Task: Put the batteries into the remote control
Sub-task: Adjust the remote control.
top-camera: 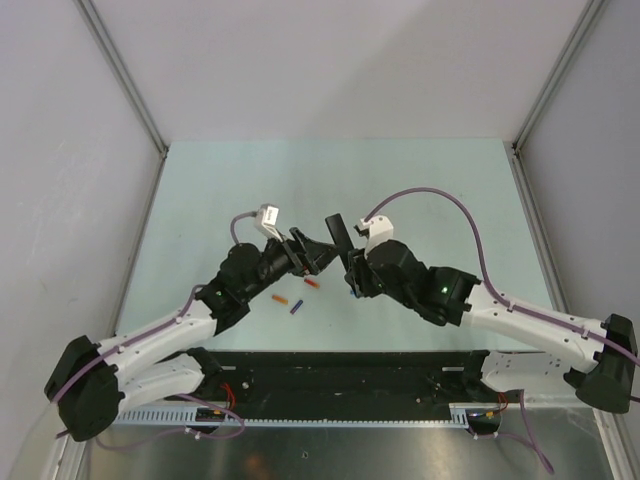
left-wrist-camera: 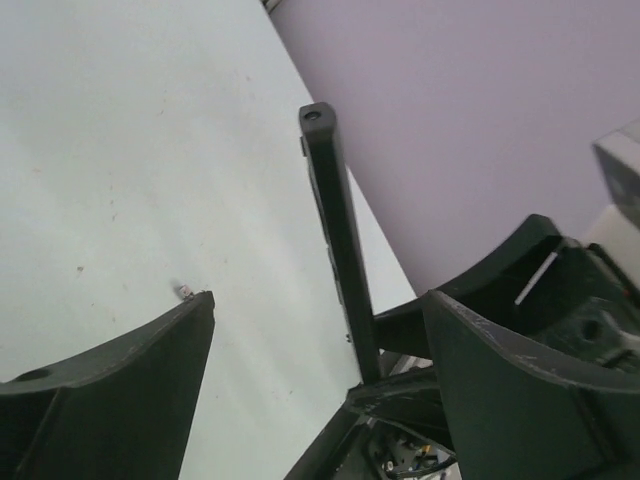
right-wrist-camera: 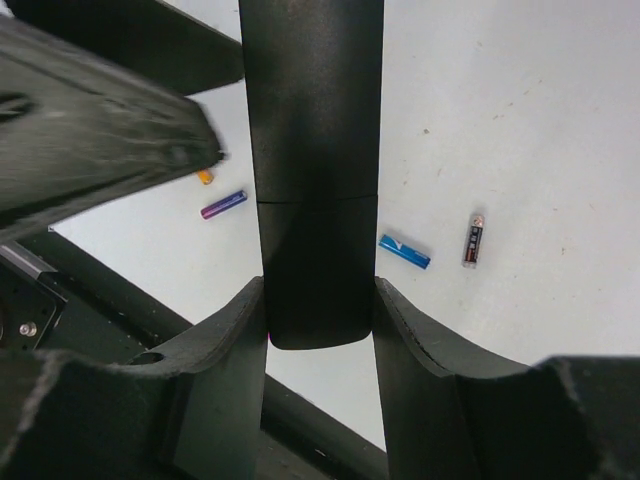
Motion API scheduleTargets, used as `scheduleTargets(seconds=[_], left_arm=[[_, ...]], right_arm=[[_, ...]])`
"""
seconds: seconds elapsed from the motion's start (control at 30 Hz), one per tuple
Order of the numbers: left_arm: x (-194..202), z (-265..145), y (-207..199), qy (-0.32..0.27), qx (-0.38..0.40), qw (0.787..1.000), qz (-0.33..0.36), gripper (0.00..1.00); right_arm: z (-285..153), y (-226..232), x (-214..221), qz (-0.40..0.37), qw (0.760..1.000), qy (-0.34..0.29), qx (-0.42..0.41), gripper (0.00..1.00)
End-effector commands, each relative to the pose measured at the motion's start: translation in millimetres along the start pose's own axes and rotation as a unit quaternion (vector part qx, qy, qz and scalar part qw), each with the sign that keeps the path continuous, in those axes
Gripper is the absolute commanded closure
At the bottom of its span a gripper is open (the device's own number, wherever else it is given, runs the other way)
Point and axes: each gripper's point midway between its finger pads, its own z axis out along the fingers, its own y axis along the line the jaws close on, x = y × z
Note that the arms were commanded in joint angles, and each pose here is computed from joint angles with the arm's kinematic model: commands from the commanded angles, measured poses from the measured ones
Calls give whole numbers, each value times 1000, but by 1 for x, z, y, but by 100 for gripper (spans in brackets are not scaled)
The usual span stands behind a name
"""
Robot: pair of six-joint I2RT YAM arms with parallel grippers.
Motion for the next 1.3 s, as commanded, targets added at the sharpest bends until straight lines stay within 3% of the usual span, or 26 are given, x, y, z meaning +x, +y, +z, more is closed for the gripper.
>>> scheduleTargets(seconds=[0.0,0.37,0.83,1.13,1.17,1.2,1.23,1.27], left_arm=[[-12,10,-18,-5,16,1000,14,15],[-14,27,-29,-2,19,1000,18,48],[-2,31,-25,9,10,1000,14,60],[-5,32,-25,3,7,1000,17,86],[-5,32,-26,3,8,1000,19,94],[-6,32,-25,1,6,1000,19,100],[-7,32,-25,-1,5,1000,19,100],[-9,32,-25,-3,5,1000,21,100]], right_arm=[[-6,16,-30,12,999,-43,-14,100],[-6,26,-31,12,999,-48,-24,100],[-11,24,-35,18,998,-59,-20,100],[-13,28,-33,10,998,-57,-26,100],[-13,29,-33,6,998,-56,-28,98],[-14,30,-32,7,998,-56,-31,89],[-15,30,-33,6,998,-56,-32,77],[-17,29,-34,7,998,-58,-33,55]])
